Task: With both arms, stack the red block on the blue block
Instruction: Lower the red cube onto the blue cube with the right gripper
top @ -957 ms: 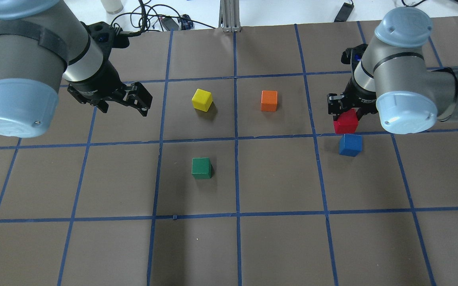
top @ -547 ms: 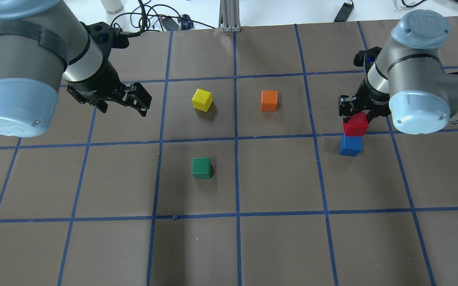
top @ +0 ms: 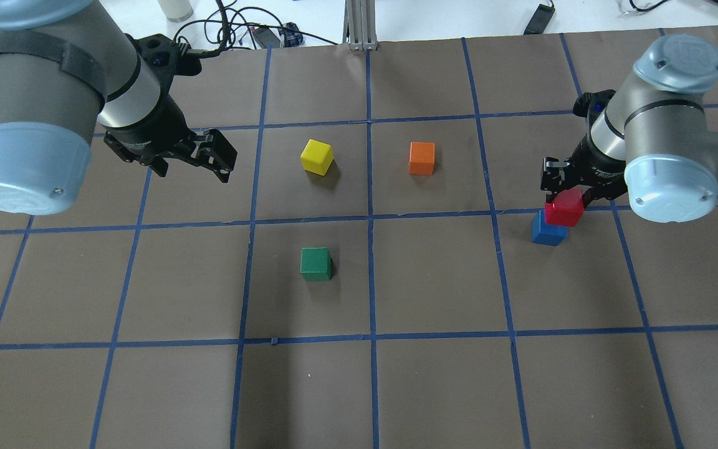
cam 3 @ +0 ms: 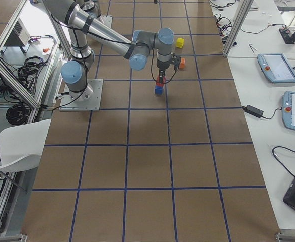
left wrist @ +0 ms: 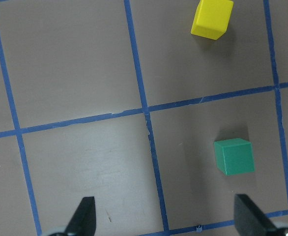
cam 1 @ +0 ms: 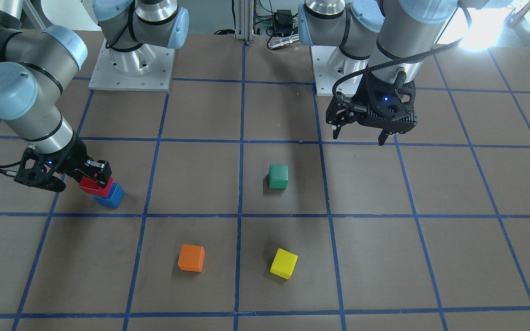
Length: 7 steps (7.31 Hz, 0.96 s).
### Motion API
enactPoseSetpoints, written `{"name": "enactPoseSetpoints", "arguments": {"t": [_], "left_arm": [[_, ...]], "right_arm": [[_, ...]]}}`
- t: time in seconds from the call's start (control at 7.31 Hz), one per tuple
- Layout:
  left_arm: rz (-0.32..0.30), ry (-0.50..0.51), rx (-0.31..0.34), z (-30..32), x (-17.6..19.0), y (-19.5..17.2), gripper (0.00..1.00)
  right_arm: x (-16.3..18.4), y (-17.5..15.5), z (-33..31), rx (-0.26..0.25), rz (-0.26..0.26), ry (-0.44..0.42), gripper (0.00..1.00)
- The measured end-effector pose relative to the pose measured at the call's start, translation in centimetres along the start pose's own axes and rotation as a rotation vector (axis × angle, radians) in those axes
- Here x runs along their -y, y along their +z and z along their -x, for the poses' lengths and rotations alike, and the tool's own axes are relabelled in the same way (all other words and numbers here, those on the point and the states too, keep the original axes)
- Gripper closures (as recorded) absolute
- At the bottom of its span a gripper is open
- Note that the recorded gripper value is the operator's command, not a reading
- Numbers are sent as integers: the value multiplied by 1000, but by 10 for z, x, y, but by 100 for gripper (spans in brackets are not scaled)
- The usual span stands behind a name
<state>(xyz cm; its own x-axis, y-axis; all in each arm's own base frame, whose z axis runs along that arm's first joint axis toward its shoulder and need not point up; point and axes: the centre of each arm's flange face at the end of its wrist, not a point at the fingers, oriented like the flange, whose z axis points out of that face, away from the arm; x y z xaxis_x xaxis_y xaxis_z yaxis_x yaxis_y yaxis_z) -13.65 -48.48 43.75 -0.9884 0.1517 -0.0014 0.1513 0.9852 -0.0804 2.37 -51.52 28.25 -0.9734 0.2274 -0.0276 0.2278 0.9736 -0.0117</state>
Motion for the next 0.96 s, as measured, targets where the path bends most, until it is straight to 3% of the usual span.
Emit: {"name": "enactPoseSetpoints", "arguments": {"t": [0.27,0.68,0.82,0.96], "left_arm": [[-9,-3,0,0,3,0,0],[-20,-3,4,1,8,-4,0],[-21,-3,5,1,8,-5,0],[-20,-3,4,1,8,-4,0]], "right_arm": [[-5,9,-6,8,2,38,85],[-10,18,-8,7,-36,53,84],[-10,19,-8,5,-44,47,82],[-10,19,-8,5,-52,42,72]]}}
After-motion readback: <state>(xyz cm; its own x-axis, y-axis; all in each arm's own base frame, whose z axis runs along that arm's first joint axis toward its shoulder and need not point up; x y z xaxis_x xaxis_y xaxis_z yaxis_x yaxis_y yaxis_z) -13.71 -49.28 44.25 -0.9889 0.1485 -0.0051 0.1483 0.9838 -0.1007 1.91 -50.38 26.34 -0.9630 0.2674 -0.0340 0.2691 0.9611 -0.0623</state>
